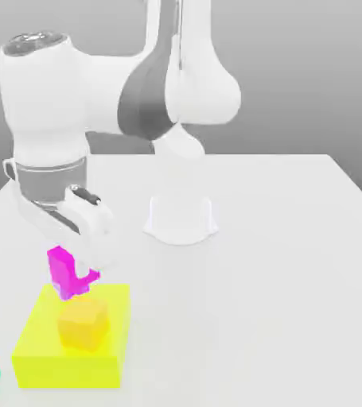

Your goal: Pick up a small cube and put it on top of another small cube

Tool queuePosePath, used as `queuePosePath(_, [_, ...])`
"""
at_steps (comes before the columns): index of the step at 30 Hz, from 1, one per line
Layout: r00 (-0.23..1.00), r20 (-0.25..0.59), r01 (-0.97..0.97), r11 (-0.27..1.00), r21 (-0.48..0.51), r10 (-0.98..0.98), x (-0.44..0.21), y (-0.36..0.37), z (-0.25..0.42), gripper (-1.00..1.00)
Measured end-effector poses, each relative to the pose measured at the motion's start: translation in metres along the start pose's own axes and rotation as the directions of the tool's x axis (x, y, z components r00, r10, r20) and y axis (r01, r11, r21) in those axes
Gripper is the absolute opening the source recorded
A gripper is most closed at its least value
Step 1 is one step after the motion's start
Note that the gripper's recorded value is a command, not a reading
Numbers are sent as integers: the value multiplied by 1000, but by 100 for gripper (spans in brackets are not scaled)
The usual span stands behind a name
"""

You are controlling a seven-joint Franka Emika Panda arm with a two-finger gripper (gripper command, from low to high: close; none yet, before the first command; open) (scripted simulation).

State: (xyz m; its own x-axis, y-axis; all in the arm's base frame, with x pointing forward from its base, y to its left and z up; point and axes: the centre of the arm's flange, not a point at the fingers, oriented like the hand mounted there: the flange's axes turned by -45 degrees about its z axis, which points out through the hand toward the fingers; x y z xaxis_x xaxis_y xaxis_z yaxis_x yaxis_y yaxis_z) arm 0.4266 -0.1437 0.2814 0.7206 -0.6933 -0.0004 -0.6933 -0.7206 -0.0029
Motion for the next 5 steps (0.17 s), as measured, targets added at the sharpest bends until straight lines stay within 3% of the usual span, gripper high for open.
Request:
queuePosePath(1, [1000, 0, 1, 1000, -1, -1, 0, 0, 13, -100])
queuePosePath(2, [1000, -1, 1, 1000, -1, -1, -1, 0, 22, 100])
queuePosePath(5, [1000, -1, 2, 1000, -1, -2, -1, -1, 22, 100])
